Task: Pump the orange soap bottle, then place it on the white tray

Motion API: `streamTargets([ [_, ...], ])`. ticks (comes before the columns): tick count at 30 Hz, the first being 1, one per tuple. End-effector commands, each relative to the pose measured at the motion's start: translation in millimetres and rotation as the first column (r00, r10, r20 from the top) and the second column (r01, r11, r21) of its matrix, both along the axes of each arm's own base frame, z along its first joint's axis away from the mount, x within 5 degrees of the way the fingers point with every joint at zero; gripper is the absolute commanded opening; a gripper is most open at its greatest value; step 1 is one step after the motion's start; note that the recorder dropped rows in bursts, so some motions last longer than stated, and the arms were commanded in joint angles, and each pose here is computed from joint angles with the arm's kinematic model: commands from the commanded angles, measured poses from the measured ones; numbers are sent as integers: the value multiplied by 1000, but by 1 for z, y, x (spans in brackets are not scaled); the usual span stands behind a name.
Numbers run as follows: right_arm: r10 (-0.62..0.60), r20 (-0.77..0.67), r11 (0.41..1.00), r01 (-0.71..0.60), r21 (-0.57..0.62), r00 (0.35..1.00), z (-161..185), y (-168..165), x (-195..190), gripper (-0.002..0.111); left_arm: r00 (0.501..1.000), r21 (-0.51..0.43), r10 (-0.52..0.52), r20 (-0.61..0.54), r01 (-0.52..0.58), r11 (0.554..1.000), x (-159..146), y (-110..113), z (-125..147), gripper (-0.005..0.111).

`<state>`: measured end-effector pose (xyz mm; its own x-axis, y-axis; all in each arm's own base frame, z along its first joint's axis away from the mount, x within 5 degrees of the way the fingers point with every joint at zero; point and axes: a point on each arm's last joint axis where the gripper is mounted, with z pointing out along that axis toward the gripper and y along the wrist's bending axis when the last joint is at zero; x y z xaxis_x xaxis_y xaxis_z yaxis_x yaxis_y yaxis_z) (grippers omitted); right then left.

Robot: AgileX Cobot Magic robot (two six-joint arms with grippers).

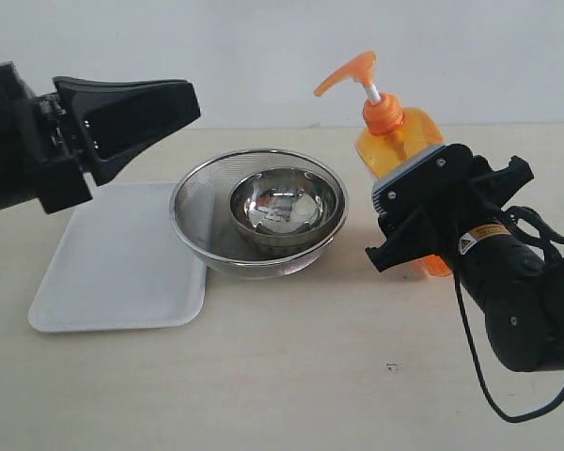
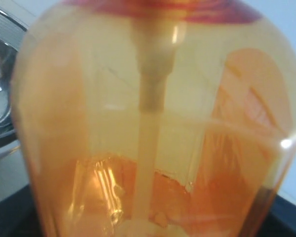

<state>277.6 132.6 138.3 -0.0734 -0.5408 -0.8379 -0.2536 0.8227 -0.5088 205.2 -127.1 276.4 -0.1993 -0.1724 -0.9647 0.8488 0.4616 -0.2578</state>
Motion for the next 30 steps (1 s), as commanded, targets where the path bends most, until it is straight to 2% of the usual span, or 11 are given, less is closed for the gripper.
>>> streamTargets([
  [1, -17, 34, 1000, 17, -9, 999, 4, -2, 1, 0, 1000, -33, -17, 9, 17, 999, 16, -6, 0, 5],
  [6, -18, 43, 1000, 18, -7, 999, 5, -2, 1, 0, 999, -37, -38, 26, 39, 999, 37, -14, 4, 5],
  [11, -13, 26, 1000, 13, -1, 1000, 6, 1, 5, 0, 997, -86, -72, -8, 71, 994, 56, -22, 6, 5],
  [16, -10, 18, 1000, 10, 1, 1000, 6, 2, 5, 0, 990, -50, -144, -4, 144, 988, 70, -46, -1, 5],
  [20, -9, 13, 1000, 9, 0, 1000, 5, 2, 5, 0, 987, -11, -160, 3, 160, 987, 88, -70, -6, 5],
  [23, -10, 7, 1000, 10, 7, 1000, 5, 2, 5, 0, 983, -16, -183, 15, 183, 983, 99, -83, -5, 5],
  [30, -11, 2, 1000, 11, 20, 1000, 5, 2, 5, 0, 985, -28, -168, 48, 169, 985, 121, -94, 6, 5],
])
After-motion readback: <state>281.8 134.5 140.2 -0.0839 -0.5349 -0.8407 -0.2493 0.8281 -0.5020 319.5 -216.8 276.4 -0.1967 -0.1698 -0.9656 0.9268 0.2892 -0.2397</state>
